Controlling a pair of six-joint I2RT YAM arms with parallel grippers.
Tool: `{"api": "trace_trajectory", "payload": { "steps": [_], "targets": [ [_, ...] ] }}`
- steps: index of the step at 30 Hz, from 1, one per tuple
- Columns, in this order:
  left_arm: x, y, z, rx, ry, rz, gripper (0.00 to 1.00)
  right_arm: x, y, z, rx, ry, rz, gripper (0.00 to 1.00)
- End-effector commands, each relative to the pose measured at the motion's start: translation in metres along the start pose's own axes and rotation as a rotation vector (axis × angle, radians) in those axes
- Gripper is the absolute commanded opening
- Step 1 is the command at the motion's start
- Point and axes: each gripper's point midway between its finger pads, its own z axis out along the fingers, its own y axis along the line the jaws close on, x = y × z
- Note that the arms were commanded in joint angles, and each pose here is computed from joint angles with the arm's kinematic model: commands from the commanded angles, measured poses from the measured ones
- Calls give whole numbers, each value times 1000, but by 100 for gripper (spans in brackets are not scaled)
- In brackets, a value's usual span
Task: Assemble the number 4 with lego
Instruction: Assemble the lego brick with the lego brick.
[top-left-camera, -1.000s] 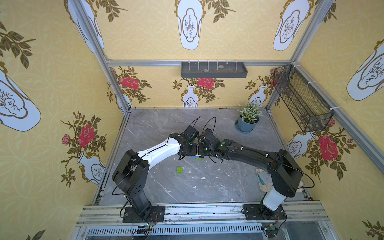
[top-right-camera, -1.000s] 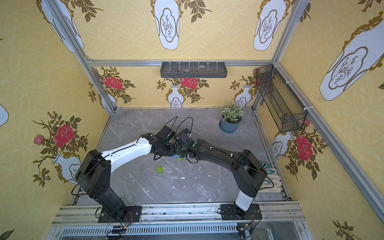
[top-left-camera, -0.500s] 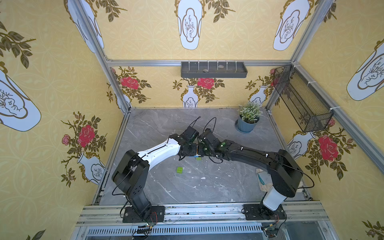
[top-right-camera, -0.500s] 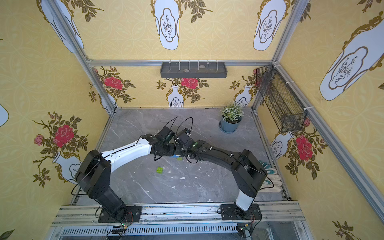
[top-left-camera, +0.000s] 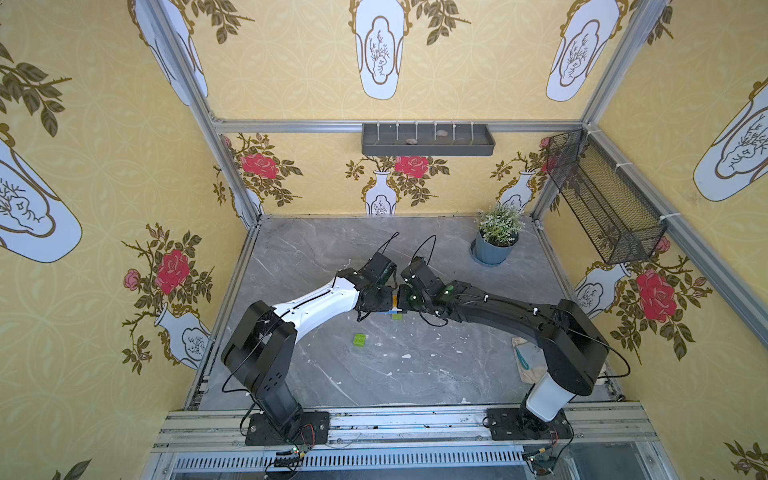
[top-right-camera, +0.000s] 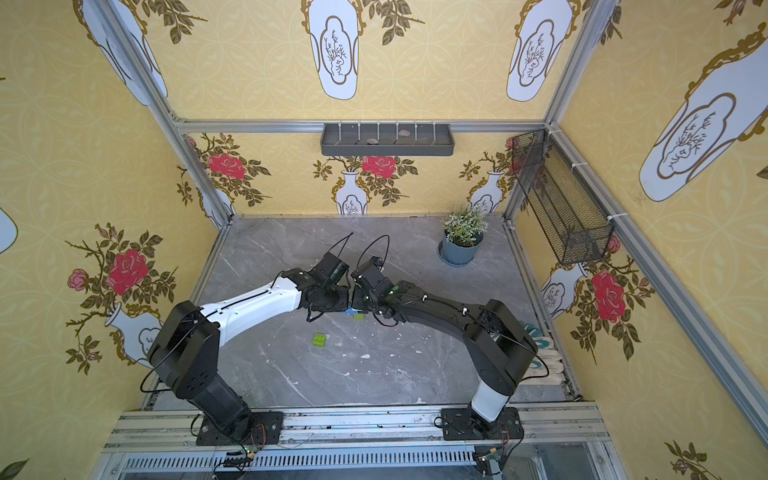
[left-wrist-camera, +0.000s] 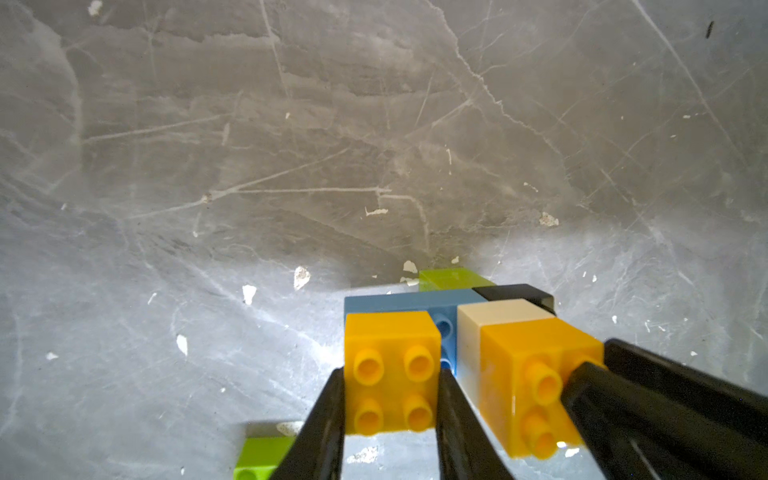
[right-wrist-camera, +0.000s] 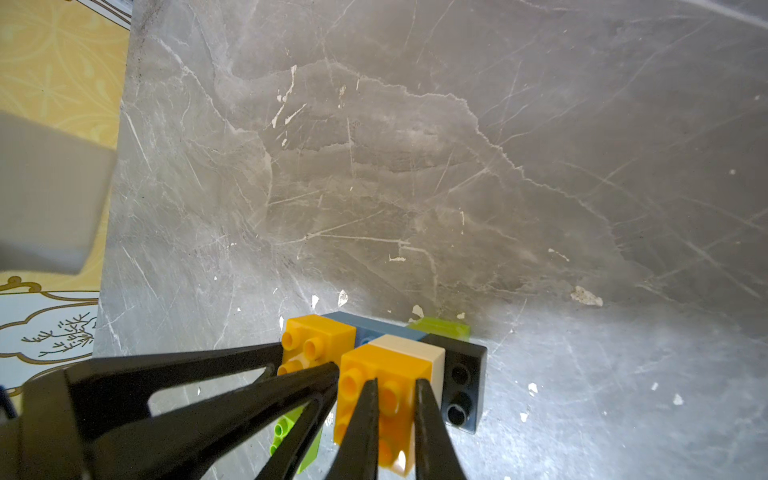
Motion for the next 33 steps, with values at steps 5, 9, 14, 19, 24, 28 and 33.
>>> {"api": "trace_trajectory", "payload": {
  "steps": [5, 9, 14, 19, 24, 28, 33],
  "targets": [
    [10, 6, 2, -20, 39, -17, 39, 85, -79, -10, 298, 345, -21, 14],
    [10, 6, 3, -23, 44, -17, 41, 84, -79, -9, 298, 343, -21, 14],
    [11, 7, 5, -25, 53, -14, 41, 84, -79, -10, 297, 343, -24, 14],
    [7, 7, 2, -28, 48, -3, 33, 84, -79, -10, 296, 342, -26, 14],
    [3, 4, 1, -28, 46, 0, 33, 84, -79, -9, 296, 343, -28, 14],
    [4, 4, 5, -38, 68, 9, 33, 85, -80, -10, 299, 342, -27, 14],
    [8, 9, 4, -64, 83, 12, 28, 84, -79, -9, 297, 340, -29, 14]
  ]
}}
